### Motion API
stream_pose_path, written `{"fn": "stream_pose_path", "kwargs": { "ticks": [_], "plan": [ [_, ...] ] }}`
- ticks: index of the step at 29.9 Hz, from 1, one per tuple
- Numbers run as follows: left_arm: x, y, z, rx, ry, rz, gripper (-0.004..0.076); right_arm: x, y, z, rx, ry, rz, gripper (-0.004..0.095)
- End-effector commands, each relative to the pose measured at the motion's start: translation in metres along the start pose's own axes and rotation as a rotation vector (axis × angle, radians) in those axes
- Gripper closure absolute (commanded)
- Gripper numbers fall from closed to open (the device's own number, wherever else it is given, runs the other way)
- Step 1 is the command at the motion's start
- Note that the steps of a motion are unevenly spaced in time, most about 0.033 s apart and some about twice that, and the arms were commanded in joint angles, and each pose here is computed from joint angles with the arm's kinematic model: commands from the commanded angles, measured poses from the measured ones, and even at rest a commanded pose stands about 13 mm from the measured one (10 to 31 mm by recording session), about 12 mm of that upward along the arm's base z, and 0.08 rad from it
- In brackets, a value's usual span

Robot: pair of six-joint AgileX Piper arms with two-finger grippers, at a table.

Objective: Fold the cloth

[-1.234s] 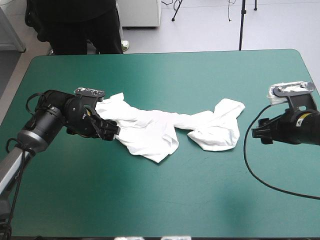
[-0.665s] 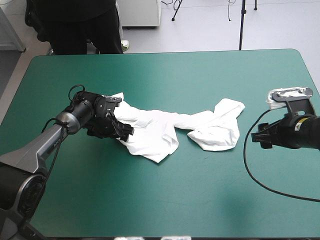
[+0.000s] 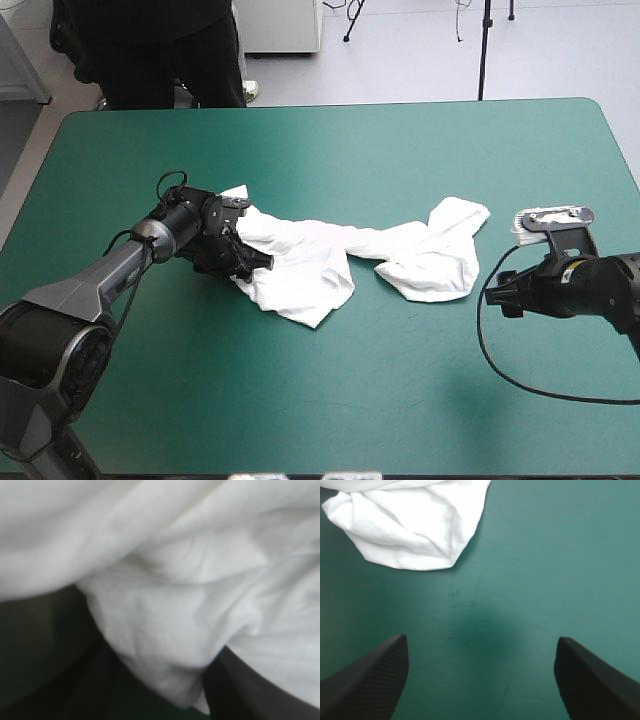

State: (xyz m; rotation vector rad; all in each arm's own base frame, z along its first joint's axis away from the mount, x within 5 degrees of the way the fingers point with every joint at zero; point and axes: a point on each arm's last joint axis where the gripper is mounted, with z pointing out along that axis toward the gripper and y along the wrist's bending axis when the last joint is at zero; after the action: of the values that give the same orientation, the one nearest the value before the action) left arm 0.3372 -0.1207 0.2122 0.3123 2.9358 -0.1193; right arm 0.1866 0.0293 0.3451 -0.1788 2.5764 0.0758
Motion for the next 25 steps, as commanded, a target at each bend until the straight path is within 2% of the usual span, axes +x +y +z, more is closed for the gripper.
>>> {"fn": "stream_pose_path", "kwargs": {
  "ticks": [1, 6, 10, 18, 25],
  "plan": [
    [-0.004, -0.006, -0.011, 0.055, -0.050, -0.037, 0.0493, -0.009, 0.001, 0.005, -0.007, -0.077, -0.006, 0.0170],
    [-0.005, -0.006, -0.011, 0.056, -0.056, -0.037, 0.0654, -0.019, 0.003, 0.036, -0.032, -0.033, 0.015, 0.0170],
    [-0.005, -0.006, -0.011, 0.056, -0.056, -0.037, 0.0734, -0.028, 0.003, 0.066, -0.035, 0.009, 0.014, 0.0171],
    [-0.006, -0.007, -0.011, 0.060, -0.072, -0.040, 0.0733, -0.035, 0.004, 0.124, -0.049, 0.107, 0.014, 0.0286],
    [-0.006, -0.007, -0.011, 0.063, -0.072, -0.042, 0.0733, -0.035, 0.011, 0.158, -0.127, 0.150, 0.027, 0.0300]
  ]
}}
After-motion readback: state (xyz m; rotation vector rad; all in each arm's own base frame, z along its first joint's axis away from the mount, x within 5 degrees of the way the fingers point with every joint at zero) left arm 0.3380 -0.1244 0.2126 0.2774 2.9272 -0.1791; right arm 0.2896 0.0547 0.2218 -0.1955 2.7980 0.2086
